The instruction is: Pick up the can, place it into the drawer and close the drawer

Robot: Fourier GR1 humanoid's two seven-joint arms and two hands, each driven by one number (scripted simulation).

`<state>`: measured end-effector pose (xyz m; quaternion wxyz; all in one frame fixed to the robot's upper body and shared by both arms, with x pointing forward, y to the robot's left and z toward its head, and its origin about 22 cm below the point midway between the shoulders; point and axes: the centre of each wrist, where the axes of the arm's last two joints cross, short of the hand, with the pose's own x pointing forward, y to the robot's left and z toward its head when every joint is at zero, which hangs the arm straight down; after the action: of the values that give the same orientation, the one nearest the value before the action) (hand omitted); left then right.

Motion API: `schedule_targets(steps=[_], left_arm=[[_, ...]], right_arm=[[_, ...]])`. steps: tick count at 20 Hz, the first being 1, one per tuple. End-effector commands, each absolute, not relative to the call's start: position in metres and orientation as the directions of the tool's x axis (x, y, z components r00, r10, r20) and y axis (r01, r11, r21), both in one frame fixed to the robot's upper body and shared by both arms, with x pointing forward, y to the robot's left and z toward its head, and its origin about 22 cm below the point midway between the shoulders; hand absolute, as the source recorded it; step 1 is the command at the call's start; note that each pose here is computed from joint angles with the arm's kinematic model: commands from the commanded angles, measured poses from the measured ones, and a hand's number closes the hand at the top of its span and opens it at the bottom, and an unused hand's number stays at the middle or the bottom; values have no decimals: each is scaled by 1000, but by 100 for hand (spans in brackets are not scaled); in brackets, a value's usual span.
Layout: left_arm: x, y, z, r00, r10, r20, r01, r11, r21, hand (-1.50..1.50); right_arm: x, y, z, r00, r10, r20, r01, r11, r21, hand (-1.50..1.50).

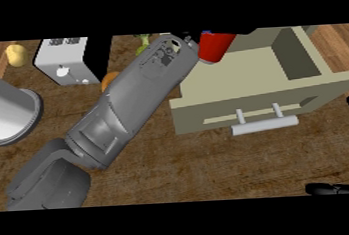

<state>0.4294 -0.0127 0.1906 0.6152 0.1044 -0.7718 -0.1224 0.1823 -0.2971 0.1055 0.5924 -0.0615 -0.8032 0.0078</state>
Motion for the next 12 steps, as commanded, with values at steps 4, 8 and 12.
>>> schedule_targets(steps=[4, 8, 12], left_arm=[[431, -7, 173, -214, -369, 905, -50, 929, 367, -150], [428, -4, 161, -198, -343, 918, -88, 939, 332, -150], [430, -5, 167, -193, -337, 922, -102, 941, 323, -150]], right_arm=[[185, -300, 120, -311, 113, 944, 81, 992, -92, -150], [177, -293, 117, -285, 137, 949, 71, 990, -122, -150], [185, -298, 114, -319, 109, 941, 64, 994, -93, -150]])
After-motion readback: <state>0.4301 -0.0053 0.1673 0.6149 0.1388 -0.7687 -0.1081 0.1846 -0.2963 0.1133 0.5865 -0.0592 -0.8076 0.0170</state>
